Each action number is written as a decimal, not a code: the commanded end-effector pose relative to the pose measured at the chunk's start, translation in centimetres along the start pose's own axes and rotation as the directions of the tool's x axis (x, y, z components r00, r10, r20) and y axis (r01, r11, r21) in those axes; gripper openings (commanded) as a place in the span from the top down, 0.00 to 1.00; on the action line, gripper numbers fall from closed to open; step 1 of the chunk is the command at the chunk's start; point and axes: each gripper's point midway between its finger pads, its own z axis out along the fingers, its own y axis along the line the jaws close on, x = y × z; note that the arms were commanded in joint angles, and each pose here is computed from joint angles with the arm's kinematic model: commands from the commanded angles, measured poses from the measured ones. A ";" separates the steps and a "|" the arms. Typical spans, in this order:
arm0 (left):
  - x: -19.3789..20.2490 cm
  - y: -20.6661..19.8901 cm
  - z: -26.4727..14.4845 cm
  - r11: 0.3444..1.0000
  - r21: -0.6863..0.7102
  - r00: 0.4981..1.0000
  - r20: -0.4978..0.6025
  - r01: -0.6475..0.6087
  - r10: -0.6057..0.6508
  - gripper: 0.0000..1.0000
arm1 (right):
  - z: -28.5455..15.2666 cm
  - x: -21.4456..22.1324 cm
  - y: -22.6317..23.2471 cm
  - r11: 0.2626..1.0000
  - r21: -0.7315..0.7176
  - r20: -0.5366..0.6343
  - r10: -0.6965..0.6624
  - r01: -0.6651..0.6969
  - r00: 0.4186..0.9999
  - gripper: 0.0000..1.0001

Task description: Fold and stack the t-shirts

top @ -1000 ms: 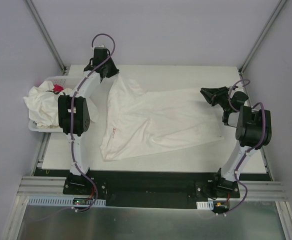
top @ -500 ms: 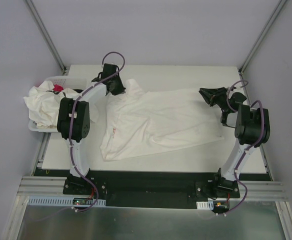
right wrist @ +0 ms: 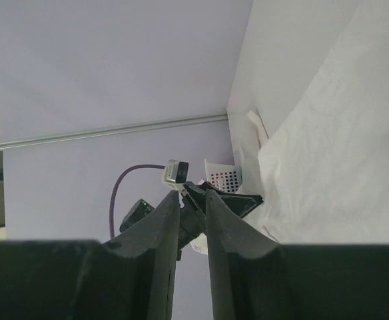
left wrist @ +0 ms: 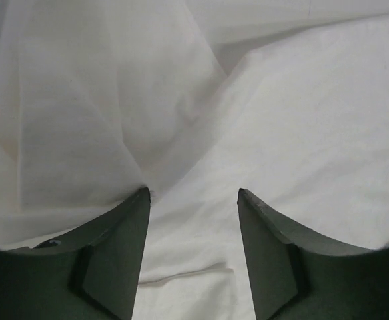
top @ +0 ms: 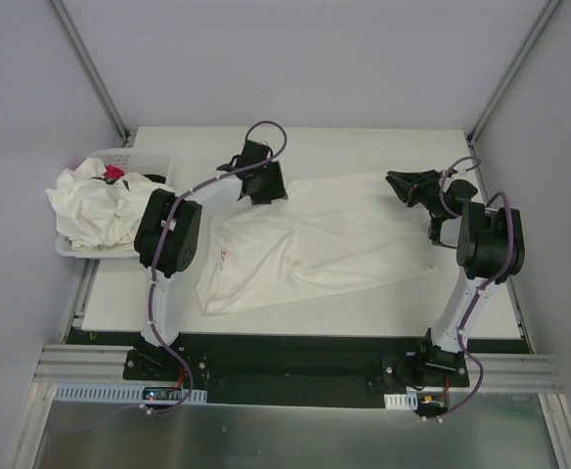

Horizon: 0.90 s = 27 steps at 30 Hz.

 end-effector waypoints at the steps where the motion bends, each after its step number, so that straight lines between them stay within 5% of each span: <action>1: 1.8 -1.6 0.4 0.999 0.038 0.999 -0.046 -0.019 0.020 0.39 | 0.6 -0.4 3.7 0.991 -0.102 0.013 -0.081 0.082 0.997 0.75; 4: 2.7 -1.8 0.5 0.999 0.022 0.997 -0.061 -0.038 0.039 0.28 | 0.7 -0.5 4.1 0.990 -0.110 0.013 -0.082 0.083 0.997 0.75; 20: -9.1 -3.4 -8.8 0.980 -0.092 0.946 0.260 -0.174 0.192 0.27 | 0.9 -0.4 4.0 0.990 -0.112 0.000 -0.084 0.084 0.996 0.75; 27: -11.0 0.2 -9.3 0.974 -0.185 0.939 0.291 -0.132 0.183 0.25 | 1.0 -0.4 3.8 0.991 -0.113 -0.005 -0.078 0.077 0.997 0.76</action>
